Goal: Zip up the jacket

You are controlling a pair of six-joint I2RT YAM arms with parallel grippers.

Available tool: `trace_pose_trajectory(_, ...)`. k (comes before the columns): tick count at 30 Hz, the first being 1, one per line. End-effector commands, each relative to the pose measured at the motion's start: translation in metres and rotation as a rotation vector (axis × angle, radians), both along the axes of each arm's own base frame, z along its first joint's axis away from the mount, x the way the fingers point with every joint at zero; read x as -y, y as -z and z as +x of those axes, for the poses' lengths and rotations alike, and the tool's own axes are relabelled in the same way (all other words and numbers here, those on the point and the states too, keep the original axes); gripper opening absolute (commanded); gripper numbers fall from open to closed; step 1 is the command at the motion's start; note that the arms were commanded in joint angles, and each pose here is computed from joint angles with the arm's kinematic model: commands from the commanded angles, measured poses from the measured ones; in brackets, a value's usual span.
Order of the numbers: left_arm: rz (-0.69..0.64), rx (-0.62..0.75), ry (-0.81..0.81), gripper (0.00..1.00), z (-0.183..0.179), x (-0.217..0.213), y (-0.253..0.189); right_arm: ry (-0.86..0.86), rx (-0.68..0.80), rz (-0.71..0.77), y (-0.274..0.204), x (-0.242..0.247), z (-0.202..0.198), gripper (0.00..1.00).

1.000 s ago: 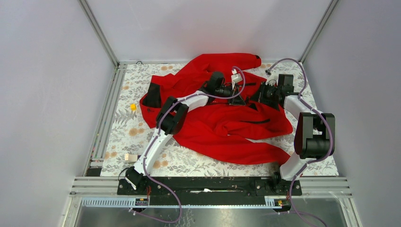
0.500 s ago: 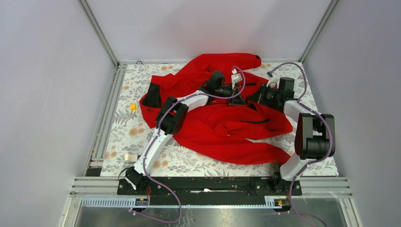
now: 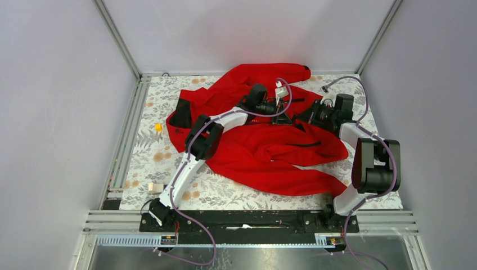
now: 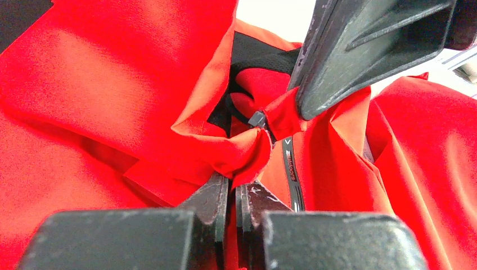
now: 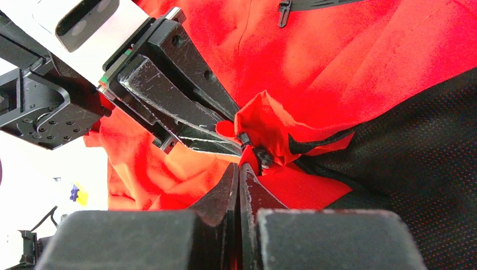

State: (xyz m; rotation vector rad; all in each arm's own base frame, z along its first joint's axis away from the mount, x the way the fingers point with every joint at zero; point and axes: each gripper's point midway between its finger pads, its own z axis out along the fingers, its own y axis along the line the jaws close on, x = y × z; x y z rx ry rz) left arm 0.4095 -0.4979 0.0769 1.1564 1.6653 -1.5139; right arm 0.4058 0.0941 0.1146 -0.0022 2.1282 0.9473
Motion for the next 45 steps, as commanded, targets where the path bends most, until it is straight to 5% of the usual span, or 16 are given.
trace_pose_trajectory(1, -0.046, 0.066, 0.034, 0.00, -0.001, 0.001, -0.043, -0.016, 0.095, -0.060, -0.026, 0.006, 0.012, 0.00)
trace_pose_trajectory(19, -0.051, 0.038, 0.032, 0.00, -0.002, -0.001, -0.046, -0.016, 0.117, -0.047, -0.027, 0.003, 0.013, 0.00)
trace_pose_trajectory(29, -0.113, 0.031, -0.103, 0.49, 0.015, -0.031, -0.069, -0.045, 0.169, -0.020, -0.037, -0.002, 0.011, 0.00)
trace_pose_trajectory(35, -0.073, 0.032, -0.182, 0.69, 0.021, -0.045, -0.076, -0.048, 0.191, -0.005, -0.043, -0.004, 0.011, 0.00)
trace_pose_trajectory(40, -0.030, -0.123, -0.418, 0.68, 0.026, -0.069, -0.092, -0.052, 0.193, 0.007, -0.045, -0.005, 0.010, 0.00)
trace_pose_trajectory(45, -0.180, -0.430, -0.535, 0.67, -0.002, -0.053, -0.117, -0.055, 0.200, 0.026, -0.049, -0.007, 0.009, 0.00)
